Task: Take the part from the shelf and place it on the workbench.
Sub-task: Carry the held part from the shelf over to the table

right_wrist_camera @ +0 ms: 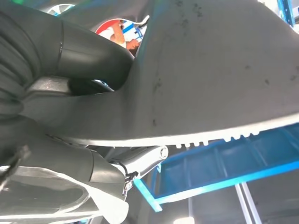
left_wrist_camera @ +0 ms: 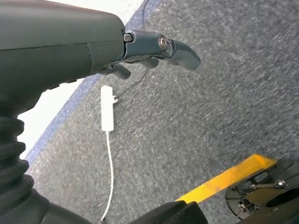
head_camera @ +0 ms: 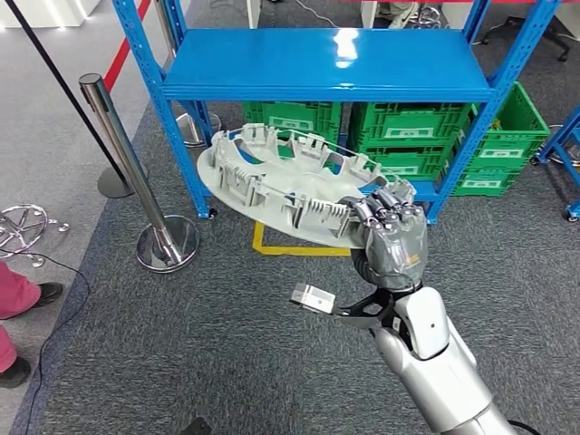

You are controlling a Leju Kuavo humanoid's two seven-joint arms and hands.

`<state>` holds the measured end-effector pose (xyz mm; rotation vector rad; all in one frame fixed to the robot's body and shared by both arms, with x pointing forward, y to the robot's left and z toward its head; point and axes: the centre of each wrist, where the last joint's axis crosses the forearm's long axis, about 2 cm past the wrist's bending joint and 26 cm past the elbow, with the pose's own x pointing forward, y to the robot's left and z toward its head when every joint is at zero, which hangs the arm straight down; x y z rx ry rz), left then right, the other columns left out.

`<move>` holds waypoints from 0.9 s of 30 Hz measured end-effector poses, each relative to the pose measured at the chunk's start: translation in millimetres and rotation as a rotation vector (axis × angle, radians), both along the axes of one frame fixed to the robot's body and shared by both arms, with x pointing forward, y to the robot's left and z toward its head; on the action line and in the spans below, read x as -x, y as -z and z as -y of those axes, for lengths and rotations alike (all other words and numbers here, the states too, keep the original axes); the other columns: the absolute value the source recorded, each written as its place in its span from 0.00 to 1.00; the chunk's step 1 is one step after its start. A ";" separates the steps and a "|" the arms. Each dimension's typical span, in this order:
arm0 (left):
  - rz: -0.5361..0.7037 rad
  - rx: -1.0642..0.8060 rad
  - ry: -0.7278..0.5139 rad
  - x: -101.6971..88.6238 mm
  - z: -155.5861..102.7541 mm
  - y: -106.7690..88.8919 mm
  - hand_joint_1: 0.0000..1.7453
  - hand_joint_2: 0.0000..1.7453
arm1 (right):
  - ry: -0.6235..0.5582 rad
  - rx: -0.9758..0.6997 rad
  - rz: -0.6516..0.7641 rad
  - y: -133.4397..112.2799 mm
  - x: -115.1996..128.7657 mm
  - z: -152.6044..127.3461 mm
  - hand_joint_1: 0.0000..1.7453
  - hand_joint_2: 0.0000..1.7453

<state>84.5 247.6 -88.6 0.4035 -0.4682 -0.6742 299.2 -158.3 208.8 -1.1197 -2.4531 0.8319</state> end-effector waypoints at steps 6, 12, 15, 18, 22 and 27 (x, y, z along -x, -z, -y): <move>0.005 0.003 -0.004 -2.7 -1.0 -0.3 0.00 1.00 | -0.001 0.006 -0.011 2.6 -1.2 -1.6 1.00 1.00; -0.011 0.002 -0.003 4.4 -2.1 1.6 0.00 1.00 | -0.006 0.009 -0.008 1.6 -2.2 -3.4 1.00 1.00; -0.016 0.002 -0.002 7.5 -2.4 2.5 0.00 1.00 | -0.009 0.009 -0.003 0.0 -3.0 -4.5 1.00 1.00; -0.016 0.000 -0.004 9.0 -3.2 3.0 0.00 1.00 | -0.011 0.010 -0.004 -0.1 -3.2 -4.9 1.00 1.00; -0.017 0.001 -0.006 9.8 -3.6 3.3 0.00 1.00 | -0.009 0.012 -0.011 1.8 -3.6 -4.9 1.00 1.00; -0.013 0.001 -0.008 8.7 -3.5 3.1 0.00 1.00 | -0.009 0.013 -0.005 -0.4 -5.3 -5.2 1.00 1.00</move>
